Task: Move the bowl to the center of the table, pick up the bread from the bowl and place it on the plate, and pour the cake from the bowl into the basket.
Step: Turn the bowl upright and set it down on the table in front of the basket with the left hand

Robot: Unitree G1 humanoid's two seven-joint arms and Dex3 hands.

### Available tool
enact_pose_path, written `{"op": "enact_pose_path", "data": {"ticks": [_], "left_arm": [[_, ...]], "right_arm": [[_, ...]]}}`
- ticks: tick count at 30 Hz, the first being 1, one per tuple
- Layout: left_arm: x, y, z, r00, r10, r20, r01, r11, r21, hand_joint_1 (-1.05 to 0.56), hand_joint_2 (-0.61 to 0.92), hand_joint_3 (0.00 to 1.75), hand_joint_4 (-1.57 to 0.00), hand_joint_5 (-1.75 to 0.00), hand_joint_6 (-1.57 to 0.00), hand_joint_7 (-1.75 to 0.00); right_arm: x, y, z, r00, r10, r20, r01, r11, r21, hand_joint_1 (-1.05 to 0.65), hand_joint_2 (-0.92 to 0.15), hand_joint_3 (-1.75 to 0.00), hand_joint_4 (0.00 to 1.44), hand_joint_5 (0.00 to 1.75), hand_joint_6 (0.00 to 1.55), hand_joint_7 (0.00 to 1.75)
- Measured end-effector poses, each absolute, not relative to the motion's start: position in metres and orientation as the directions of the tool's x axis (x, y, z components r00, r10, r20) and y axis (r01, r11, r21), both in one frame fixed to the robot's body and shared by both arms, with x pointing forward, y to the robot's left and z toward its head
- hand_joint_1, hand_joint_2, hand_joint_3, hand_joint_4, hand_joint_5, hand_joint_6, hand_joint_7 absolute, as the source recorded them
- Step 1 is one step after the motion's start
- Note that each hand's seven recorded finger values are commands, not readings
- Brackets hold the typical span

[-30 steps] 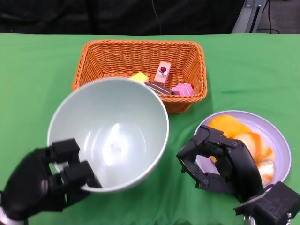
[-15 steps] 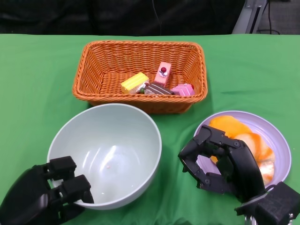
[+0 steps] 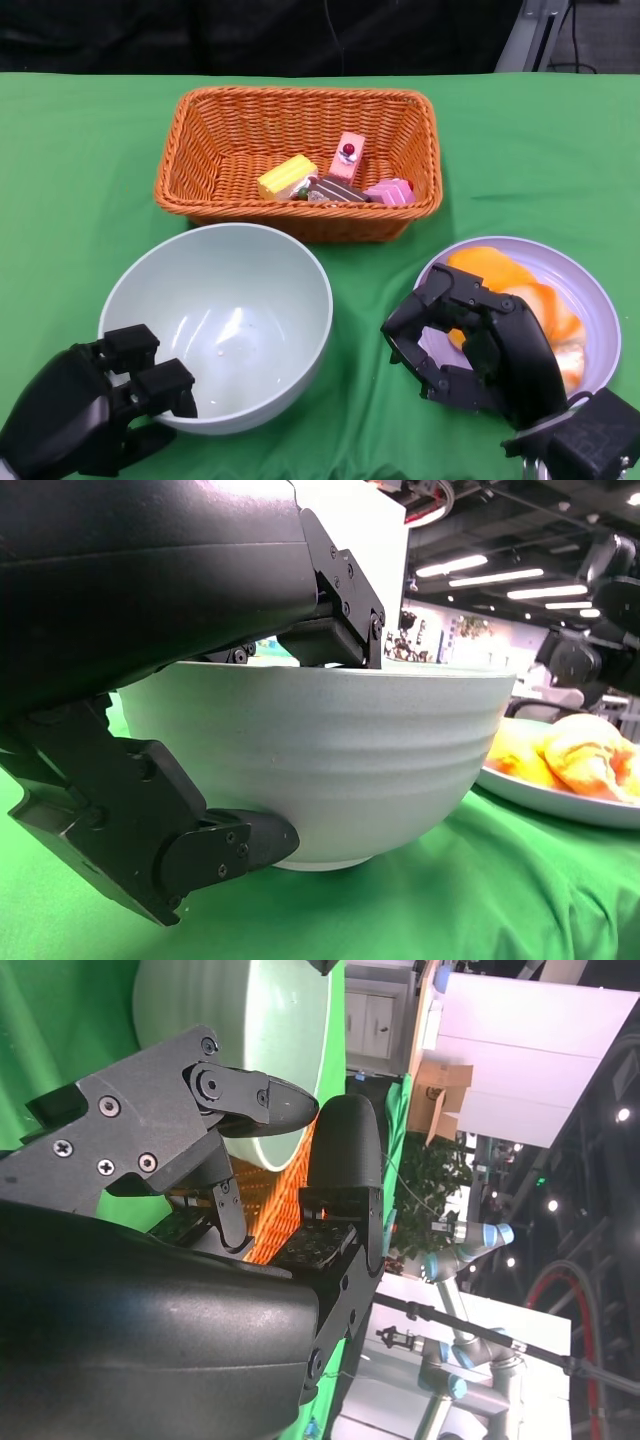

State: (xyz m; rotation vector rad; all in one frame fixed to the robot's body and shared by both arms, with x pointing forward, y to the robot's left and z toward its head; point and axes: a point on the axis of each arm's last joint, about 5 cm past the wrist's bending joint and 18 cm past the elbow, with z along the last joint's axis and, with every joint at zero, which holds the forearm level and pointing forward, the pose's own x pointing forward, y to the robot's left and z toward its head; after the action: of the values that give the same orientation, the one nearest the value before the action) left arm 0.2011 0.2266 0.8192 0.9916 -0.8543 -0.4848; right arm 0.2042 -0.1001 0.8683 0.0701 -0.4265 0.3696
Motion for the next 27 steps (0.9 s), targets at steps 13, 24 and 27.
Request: {"op": "enact_pose_path", "data": {"ticks": [13,24,27], "left_arm": [[0.206,0.215,0.820,0.583,-0.740,0.336,0.050,0.446,0.894,0.01,0.71,0.60,-0.67,-1.69,-0.62,-1.55],[0.210,0.208,0.822,0.583,-0.744,0.326,0.067,0.444,0.894,0.03,0.76,0.48,-0.69,-1.66,-0.68,-1.42],[0.212,0.202,0.821,0.579,-0.742,0.339,0.069,0.459,0.886,0.04,0.76,0.46,-0.72,-1.60,-0.72,-1.30]], "right_arm": [[0.203,-0.100,0.868,0.847,0.329,0.417,-0.359,0.933,-0.008,-0.22,-0.65,-0.69,0.70,1.52,0.70,1.20],[0.203,-0.100,0.868,0.850,0.324,0.416,-0.354,0.935,-0.005,-0.20,-0.66,-0.67,0.70,1.53,0.70,1.19],[0.203,-0.100,0.868,0.849,0.324,0.416,-0.355,0.935,-0.003,-0.20,-0.65,-0.68,0.70,1.53,0.70,1.20]]}}
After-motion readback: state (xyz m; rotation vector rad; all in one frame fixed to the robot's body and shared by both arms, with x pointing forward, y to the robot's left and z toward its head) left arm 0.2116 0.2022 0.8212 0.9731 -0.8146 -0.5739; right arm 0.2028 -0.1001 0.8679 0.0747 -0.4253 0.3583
